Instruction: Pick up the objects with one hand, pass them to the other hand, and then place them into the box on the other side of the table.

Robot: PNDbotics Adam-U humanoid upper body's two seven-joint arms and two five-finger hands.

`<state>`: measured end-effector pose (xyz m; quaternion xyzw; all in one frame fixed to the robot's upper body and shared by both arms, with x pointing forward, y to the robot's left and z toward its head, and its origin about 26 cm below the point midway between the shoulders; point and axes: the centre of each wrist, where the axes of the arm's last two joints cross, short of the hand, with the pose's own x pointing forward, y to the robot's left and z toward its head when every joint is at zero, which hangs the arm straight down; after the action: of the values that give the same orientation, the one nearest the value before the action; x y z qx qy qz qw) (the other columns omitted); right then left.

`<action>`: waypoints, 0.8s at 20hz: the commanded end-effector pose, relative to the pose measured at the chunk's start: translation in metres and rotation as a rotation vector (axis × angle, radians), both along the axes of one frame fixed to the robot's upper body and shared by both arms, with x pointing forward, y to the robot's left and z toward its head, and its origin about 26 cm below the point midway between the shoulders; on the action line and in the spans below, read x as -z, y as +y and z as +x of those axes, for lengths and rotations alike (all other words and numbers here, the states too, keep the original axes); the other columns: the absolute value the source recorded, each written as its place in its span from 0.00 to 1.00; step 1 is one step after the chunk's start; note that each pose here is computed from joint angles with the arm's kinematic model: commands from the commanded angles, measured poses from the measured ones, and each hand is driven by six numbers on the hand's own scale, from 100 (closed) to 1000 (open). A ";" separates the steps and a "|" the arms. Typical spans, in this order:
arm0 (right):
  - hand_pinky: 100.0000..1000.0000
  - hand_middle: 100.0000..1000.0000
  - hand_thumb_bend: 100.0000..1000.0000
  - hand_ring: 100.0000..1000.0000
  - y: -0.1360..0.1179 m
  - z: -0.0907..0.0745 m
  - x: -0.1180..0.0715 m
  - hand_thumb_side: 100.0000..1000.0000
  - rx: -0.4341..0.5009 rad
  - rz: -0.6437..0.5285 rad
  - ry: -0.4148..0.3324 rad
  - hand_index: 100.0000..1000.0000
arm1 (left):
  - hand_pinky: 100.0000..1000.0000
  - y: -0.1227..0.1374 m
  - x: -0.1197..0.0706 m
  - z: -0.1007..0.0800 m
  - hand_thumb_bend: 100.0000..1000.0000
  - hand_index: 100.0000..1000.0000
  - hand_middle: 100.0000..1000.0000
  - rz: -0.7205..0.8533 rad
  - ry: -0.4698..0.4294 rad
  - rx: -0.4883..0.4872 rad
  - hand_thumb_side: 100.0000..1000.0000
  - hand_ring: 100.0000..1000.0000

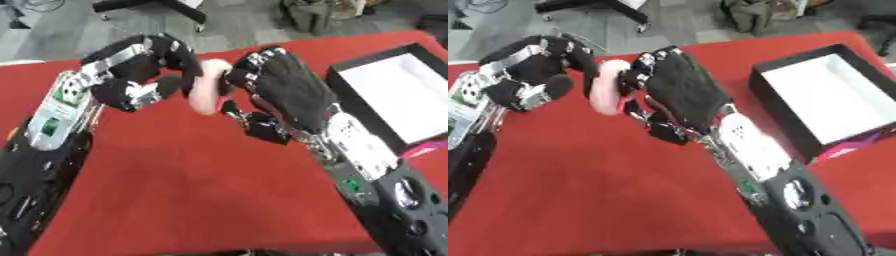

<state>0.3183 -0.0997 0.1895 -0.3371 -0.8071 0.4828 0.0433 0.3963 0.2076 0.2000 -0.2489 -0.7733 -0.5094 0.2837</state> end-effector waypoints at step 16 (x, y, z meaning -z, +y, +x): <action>0.31 0.07 0.00 0.15 -0.059 0.012 -0.028 0.00 0.276 0.032 -0.152 0.16 | 0.60 0.079 -0.010 -0.008 0.04 0.65 0.43 -0.054 -0.090 -0.158 0.42 0.44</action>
<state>0.3302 -0.1507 0.2053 -0.4562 -0.7678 0.4453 0.0640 0.3915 0.2756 0.1937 -0.1938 -0.8148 -0.4388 0.3257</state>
